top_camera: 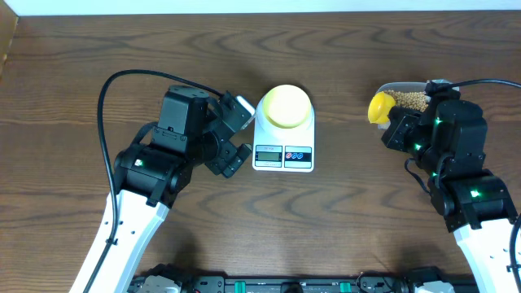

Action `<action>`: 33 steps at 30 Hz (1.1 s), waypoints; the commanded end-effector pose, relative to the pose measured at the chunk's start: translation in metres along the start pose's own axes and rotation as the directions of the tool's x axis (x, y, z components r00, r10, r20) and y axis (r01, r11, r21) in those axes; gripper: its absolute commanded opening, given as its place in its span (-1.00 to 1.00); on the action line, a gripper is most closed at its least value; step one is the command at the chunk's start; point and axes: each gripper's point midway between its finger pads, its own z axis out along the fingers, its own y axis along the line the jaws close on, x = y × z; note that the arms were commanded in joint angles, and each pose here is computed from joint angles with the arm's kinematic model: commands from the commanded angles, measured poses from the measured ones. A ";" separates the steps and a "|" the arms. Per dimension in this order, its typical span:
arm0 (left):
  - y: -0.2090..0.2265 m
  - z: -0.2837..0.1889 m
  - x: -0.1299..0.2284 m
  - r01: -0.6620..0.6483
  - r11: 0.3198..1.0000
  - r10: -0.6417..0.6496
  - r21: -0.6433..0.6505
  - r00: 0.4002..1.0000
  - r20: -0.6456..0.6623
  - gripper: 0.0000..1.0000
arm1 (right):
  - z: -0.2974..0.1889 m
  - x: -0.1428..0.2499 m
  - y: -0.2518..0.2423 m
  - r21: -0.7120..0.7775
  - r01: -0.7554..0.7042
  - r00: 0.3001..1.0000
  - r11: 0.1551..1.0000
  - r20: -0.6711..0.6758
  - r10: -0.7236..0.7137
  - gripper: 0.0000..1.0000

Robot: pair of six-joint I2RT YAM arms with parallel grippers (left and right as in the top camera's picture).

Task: Scoop item into bowl and weigh 50g on scale
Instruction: 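Withdraw the left gripper from the scale back to the left, then dip the yellow scoop into the bean tub with the right gripper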

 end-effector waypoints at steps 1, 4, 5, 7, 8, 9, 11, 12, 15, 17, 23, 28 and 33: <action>-0.001 0.002 0.001 -0.015 1.000 0.015 0.013 1.000 -0.002 0.77 | -0.004 -0.010 0.001 0.005 0.014 0.999 1.000 0.029 -0.014 -0.98; -0.001 0.002 0.001 -0.015 1.000 0.015 0.013 1.000 -0.002 0.77 | -0.004 -0.011 0.001 0.005 0.014 0.999 1.000 0.029 -0.014 -0.97; -0.001 0.002 0.001 -0.015 1.000 0.015 0.013 1.000 -0.002 0.77 | -0.004 -0.011 0.001 0.005 0.014 0.999 1.000 0.029 -0.014 -0.98; -0.001 0.002 0.001 -0.015 1.000 0.015 0.013 1.000 -0.002 0.77 | -0.004 -0.011 0.001 0.005 0.014 0.999 1.000 0.029 -0.014 -0.98; -0.001 0.002 0.001 -0.015 1.000 0.015 0.013 1.000 -0.002 0.78 | -0.004 -0.011 0.001 0.005 0.014 0.999 1.000 0.029 -0.014 -0.98; -0.001 0.002 0.001 -0.015 1.000 0.015 0.013 1.000 -0.002 0.77 | -0.004 -0.010 0.001 0.005 0.013 1.000 1.000 0.028 -0.013 -0.98; -0.001 0.002 0.001 -0.015 1.000 0.015 0.013 1.000 -0.002 0.78 | -0.004 -0.010 0.001 0.005 0.013 1.000 1.000 0.027 -0.013 -0.97; -0.001 0.002 0.001 -0.015 1.000 0.015 0.013 1.000 -0.002 0.78 | -0.004 -0.010 0.002 0.004 0.013 1.000 1.000 0.027 -0.014 -0.98; -0.001 0.002 0.001 -0.015 1.000 0.015 0.013 1.000 -0.002 0.77 | -0.004 -0.010 0.002 0.001 0.013 1.000 1.000 0.026 -0.014 -0.98; -0.001 0.002 0.001 -0.015 1.000 0.015 0.013 1.000 -0.002 0.77 | -0.004 -0.010 0.002 0.001 0.013 1.000 1.000 0.026 -0.014 -0.98; -0.001 0.002 0.001 -0.015 1.000 0.015 0.013 1.000 -0.002 0.77 | -0.004 -0.009 0.003 -0.003 0.014 1.000 1.000 0.019 -0.014 -0.97; -0.001 0.002 0.001 -0.015 1.000 0.015 0.013 1.000 -0.002 0.77 | -0.004 -0.009 0.003 -0.004 0.013 1.000 1.000 0.019 -0.013 -0.98; -0.001 0.002 0.001 -0.015 1.000 0.015 0.013 1.000 -0.002 0.78 | -0.004 -0.008 0.003 -0.004 0.014 1.000 1.000 0.019 -0.014 -0.98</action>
